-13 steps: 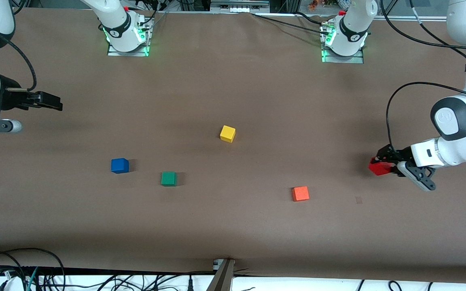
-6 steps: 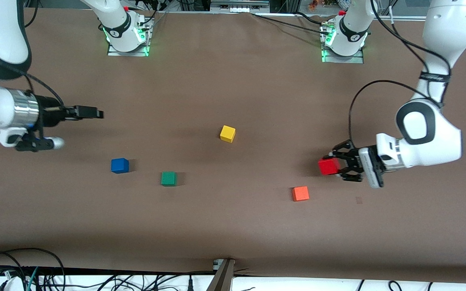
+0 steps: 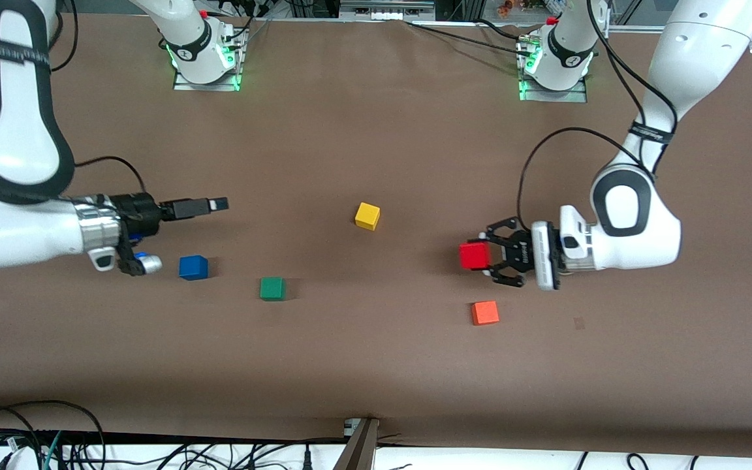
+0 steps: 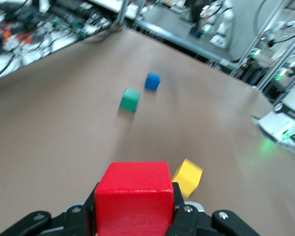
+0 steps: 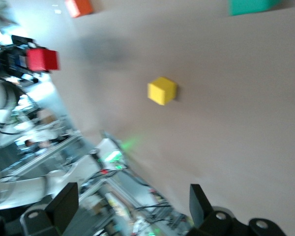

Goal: Pass red block to right arm, stack on blue
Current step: 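Lift the red cube with the left gripper while the right gripper reaches inward, then carry the red cube toward the right gripper and close the right gripper, then open the left gripper and withdraw it while the right gripper holds the cube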

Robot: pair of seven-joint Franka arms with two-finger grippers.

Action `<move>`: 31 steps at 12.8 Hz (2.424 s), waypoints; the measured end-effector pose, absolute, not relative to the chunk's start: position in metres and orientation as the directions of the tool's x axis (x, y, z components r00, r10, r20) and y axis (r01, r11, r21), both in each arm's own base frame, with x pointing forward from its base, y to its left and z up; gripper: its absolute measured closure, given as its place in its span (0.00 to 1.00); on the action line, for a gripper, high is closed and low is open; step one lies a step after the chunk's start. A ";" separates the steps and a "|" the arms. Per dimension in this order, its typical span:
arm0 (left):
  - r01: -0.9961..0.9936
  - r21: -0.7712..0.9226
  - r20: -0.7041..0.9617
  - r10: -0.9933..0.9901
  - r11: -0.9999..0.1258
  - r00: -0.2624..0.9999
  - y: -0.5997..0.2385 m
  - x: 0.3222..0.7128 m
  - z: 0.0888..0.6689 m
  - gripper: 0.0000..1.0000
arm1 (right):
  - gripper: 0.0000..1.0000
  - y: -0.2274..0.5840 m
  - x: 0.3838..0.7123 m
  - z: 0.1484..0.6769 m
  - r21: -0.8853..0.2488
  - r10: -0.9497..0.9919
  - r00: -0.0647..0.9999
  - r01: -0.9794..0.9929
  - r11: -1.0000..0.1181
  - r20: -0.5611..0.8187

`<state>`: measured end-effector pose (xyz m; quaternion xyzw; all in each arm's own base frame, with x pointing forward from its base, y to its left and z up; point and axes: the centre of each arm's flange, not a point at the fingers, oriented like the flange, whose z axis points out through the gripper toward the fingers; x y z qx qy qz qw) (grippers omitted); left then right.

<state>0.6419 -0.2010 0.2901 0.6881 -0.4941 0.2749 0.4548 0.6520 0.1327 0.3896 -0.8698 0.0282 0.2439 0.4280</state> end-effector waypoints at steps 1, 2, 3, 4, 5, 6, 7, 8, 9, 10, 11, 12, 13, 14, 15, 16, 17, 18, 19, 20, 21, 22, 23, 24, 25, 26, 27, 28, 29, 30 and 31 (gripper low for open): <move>-0.935 0.348 0.855 -0.388 -0.064 0.345 -0.223 0.640 0.292 0.44 | 0.00 0.139 0.657 0.373 -0.773 0.166 0.876 -0.292 -0.564 -0.453; -0.942 0.334 0.880 -0.345 -0.042 0.327 -0.238 0.638 0.291 0.44 | 0.00 0.143 0.661 0.357 -0.809 0.171 0.879 -0.313 -0.497 -0.445; -0.947 0.321 0.899 -0.304 -0.028 0.314 -0.250 0.636 0.289 0.44 | 0.00 0.147 0.664 0.341 -0.838 0.171 0.884 -0.327 -0.436 -0.434; -0.951 0.308 0.918 -0.255 -0.026 0.304 -0.262 0.634 0.288 0.44 | 0.00 0.153 0.664 0.328 -0.864 0.170 0.890 -0.338 -0.373 -0.422; -0.956 0.291 0.934 -0.208 -0.032 0.291 -0.276 0.631 0.287 0.44 | 0.00 0.163 0.663 0.316 -0.885 0.167 0.898 -0.343 -0.316 -0.408; -0.961 0.272 0.946 -0.172 -0.047 0.276 -0.291 0.628 0.286 0.44 | 0.00 0.178 0.659 0.304 -0.905 0.167 0.905 -0.345 -0.249 -0.391; -0.963 0.263 0.951 -0.149 -0.066 0.270 -0.307 0.623 0.286 0.44 | 0.00 0.195 0.654 0.290 -0.922 0.167 0.913 -0.345 -0.173 -0.373; -0.960 0.266 0.952 -0.132 -0.081 0.275 -0.321 0.618 0.285 0.44 | 0.00 0.213 0.649 0.275 -0.931 0.166 0.917 -0.346 -0.117 -0.362; -0.956 0.278 0.951 -0.116 -0.093 0.288 -0.334 0.612 0.284 0.44 | 0.00 0.229 0.644 0.262 -0.934 0.165 0.919 -0.348 -0.083 -0.357; -0.950 0.294 0.947 -0.105 -0.103 0.305 -0.347 0.606 0.283 0.44 | 0.00 0.242 0.640 0.253 -0.933 0.159 0.920 -0.352 -0.071 -0.359; -0.945 0.308 0.942 -0.102 -0.114 0.319 -0.358 0.601 0.280 0.44 | 0.00 0.253 0.638 0.250 -0.933 0.151 0.921 -0.352 -0.070 -0.359; -0.942 0.314 0.940 -0.100 -0.120 0.326 -0.366 0.598 0.277 0.44 | 0.00 0.262 0.637 0.250 -0.934 0.143 0.923 -0.351 -0.071 -0.358; -0.941 0.316 0.940 -0.098 -0.122 0.328 -0.369 0.598 0.277 0.44 | 0.00 0.271 0.635 0.249 -0.934 0.137 0.924 -0.351 -0.074 -0.358; -0.941 0.314 0.940 -0.097 -0.127 0.327 -0.369 0.599 0.277 0.44 | 0.00 0.278 0.634 0.249 -0.934 0.130 0.925 -0.350 -0.076 -0.358; -0.940 0.313 0.940 -0.098 -0.134 0.327 -0.369 0.601 0.277 0.44 | 0.00 0.284 0.633 0.249 -0.934 0.125 0.926 -0.350 -0.078 -0.357; -0.939 0.314 0.940 -0.096 -0.138 0.329 -0.370 0.601 0.277 0.44 | 0.00 0.289 0.631 0.249 -0.934 0.121 0.926 -0.349 -0.080 -0.357; -0.939 0.315 0.939 -0.095 -0.139 0.330 -0.373 0.601 0.276 0.44 | 0.00 0.294 0.630 0.249 -0.934 0.117 0.927 -0.350 -0.078 -0.357; -0.938 0.316 0.939 -0.092 -0.139 0.330 -0.377 0.601 0.276 0.44 | 0.00 0.300 0.628 0.249 -0.933 0.114 0.927 -0.350 -0.077 -0.357; -0.938 0.317 0.939 -0.092 -0.143 0.331 -0.379 0.601 0.275 0.44 | 0.00 0.306 0.627 0.249 -0.933 0.109 0.927 -0.351 -0.076 -0.358; -0.937 0.316 0.938 -0.095 -0.150 0.332 -0.381 0.601 0.275 0.44 | 0.00 0.311 0.626 0.249 -0.933 0.108 0.927 -0.353 -0.070 -0.359; -0.936 0.313 0.939 -0.098 -0.159 0.331 -0.382 0.602 0.276 0.44 | 0.00 0.316 0.624 0.250 -0.933 0.109 0.927 -0.354 -0.064 -0.360; -0.936 0.312 0.939 -0.096 -0.165 0.330 -0.383 0.603 0.277 0.44 | 0.00 0.319 0.623 0.251 -0.933 0.108 0.927 -0.355 -0.062 -0.360; -0.933 0.318 0.938 -0.088 -0.169 0.335 -0.385 0.603 0.278 0.44 | 0.00 0.321 0.623 0.251 -0.933 0.107 0.927 -0.354 -0.062 -0.359; -0.928 0.331 0.935 -0.073 -0.172 0.347 -0.389 0.601 0.278 0.44 | 0.00 0.322 0.623 0.252 -0.933 0.106 0.927 -0.354 -0.061 -0.359; -0.924 0.341 0.932 -0.063 -0.174 0.356 -0.393 0.599 0.278 0.44 | 0.00 0.322 0.622 0.252 -0.933 0.106 0.927 -0.354 -0.058 -0.359; -0.923 0.345 0.931 -0.059 -0.172 0.359 -0.397 0.598 0.278 0.44 | 0.07 0.323 0.623 0.252 -0.933 0.103 0.928 -0.354 -0.058 -0.359; -0.923 0.343 0.932 -0.061 -0.175 0.358 -0.399 0.598 0.278 0.44 | 0.23 0.323 0.624 0.254 -0.934 0.098 0.929 -0.354 -0.049 -0.358; -0.922 0.342 0.931 -0.064 -0.179 0.358 -0.398 0.598 0.278 0.44 | 0.37 0.322 0.625 0.257 -0.935 0.095 0.931 -0.351 -0.042 -0.354; -0.922 0.341 0.932 -0.063 -0.181 0.357 -0.398 0.599 0.279 0.44 | 0.44 0.321 0.626 0.260 -0.937 0.092 0.932 -0.347 -0.039 -0.349; -0.923 0.339 0.933 -0.063 -0.183 0.355 -0.398 0.599 0.279 0.44 | 0.44 0.321 0.626 0.261 -0.938 0.091 0.933 -0.346 -0.039 -0.348; -0.923 0.338 0.933 -0.063 -0.184 0.355 -0.399 0.600 0.280 0.44 | 0.44 0.321 0.626 0.261 -0.938 0.090 0.934 -0.345 -0.038 -0.347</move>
